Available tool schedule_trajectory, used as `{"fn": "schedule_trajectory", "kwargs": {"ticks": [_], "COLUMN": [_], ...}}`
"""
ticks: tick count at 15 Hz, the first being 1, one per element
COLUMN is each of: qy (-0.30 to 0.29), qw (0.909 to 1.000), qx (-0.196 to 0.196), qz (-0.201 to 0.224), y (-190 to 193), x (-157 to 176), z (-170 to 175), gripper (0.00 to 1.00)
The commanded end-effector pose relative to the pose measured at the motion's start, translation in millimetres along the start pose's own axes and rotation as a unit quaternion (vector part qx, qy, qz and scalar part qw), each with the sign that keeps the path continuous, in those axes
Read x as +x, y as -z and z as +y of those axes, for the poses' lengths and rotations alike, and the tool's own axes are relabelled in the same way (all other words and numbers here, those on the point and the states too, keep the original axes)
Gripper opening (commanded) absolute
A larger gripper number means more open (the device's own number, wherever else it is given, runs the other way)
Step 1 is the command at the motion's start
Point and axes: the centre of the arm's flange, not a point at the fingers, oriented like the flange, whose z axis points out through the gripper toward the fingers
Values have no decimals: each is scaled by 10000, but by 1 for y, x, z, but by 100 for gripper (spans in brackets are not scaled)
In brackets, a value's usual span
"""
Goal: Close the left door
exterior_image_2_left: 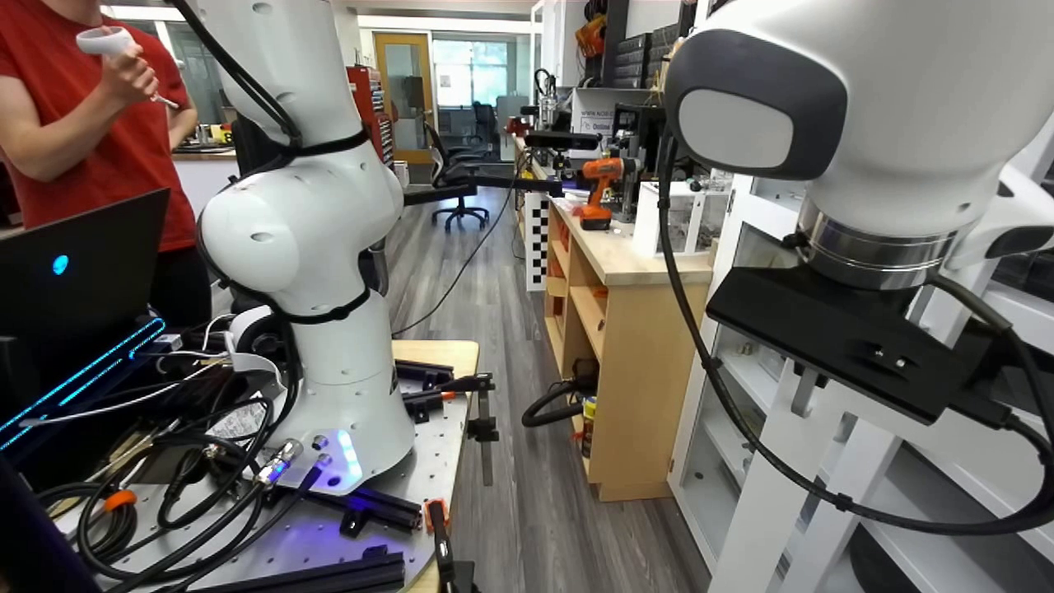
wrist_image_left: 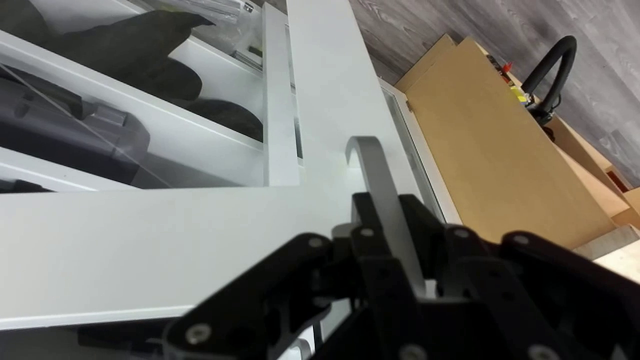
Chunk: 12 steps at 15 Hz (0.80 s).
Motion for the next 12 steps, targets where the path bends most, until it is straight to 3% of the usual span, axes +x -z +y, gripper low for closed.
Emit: {"fn": "schedule_trajectory", "kwargs": {"ticks": [1, 12], "qy": [210, 117], "qw": [9995, 9968], "qx": [-133, -679], "qz": [173, 403], "y": [-3, -31], "x": [8, 50], "z": [-20, -19], "gripper": [7, 6]}}
